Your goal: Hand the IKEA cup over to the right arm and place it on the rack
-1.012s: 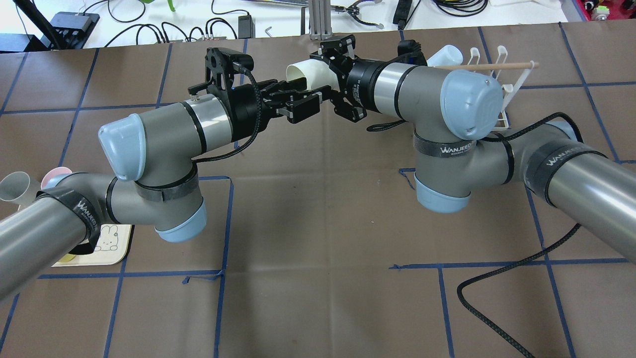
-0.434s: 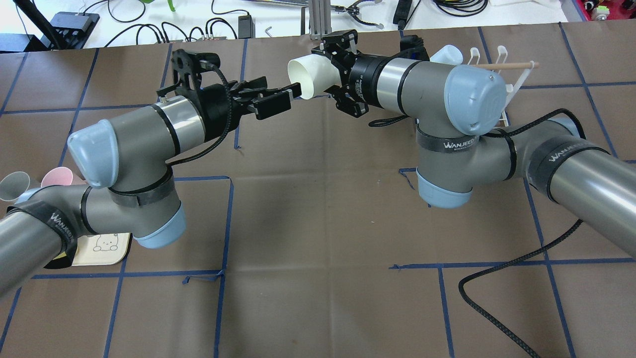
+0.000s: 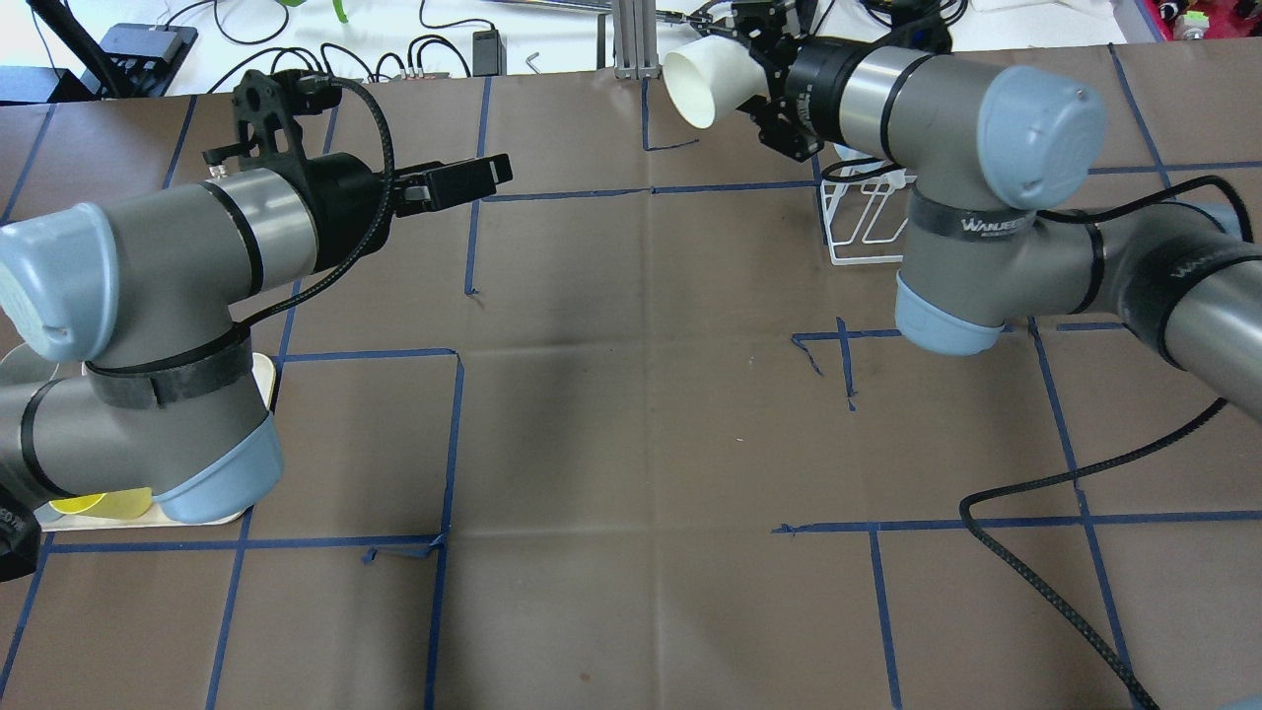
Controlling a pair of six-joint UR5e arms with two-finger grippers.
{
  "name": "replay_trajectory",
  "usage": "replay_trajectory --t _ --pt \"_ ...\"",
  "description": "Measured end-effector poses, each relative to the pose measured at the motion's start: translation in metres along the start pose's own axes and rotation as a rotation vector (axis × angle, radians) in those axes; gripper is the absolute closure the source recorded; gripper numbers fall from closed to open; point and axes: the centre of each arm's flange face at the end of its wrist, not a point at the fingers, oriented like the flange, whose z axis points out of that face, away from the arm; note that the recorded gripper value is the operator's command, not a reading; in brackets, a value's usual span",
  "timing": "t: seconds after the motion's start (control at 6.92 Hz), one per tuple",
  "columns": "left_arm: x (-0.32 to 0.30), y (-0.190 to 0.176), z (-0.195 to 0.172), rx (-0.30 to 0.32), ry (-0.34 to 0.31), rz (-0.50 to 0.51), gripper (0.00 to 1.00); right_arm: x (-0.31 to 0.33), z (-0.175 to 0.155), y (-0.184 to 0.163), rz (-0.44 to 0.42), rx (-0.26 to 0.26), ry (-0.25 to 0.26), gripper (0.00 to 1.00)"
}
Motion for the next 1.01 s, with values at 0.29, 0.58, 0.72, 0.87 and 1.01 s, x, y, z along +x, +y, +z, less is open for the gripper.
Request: replay_trajectory --t 0.29,0.58,0.72,0.87,1.01 --pt "-0.008 -0.051 -0.016 -0.197 -0.222 -0.097 0.01 0.010 -0.012 -0.053 -0.285 0.143 0.056 0.91" --pt "-0.016 -0.098 -0.010 -0.448 -0.402 -0.154 0.01 0.028 -0.018 -0.097 -0.490 0.300 0.197 0.92" --pt "-0.012 -0.105 -0.004 -0.568 -0.478 -0.143 0.00 0.033 -0.022 -0.117 -0.566 0.368 0.257 0.92" --pt "-0.004 -0.103 0.000 -0.658 -0.537 -0.116 0.00 0.040 -0.027 -0.137 -0.679 0.427 0.310 0.92" --pt "0.000 -0.095 0.002 -0.701 -0.557 -0.097 0.00 0.047 -0.033 -0.154 -0.805 0.466 0.351 0.92"
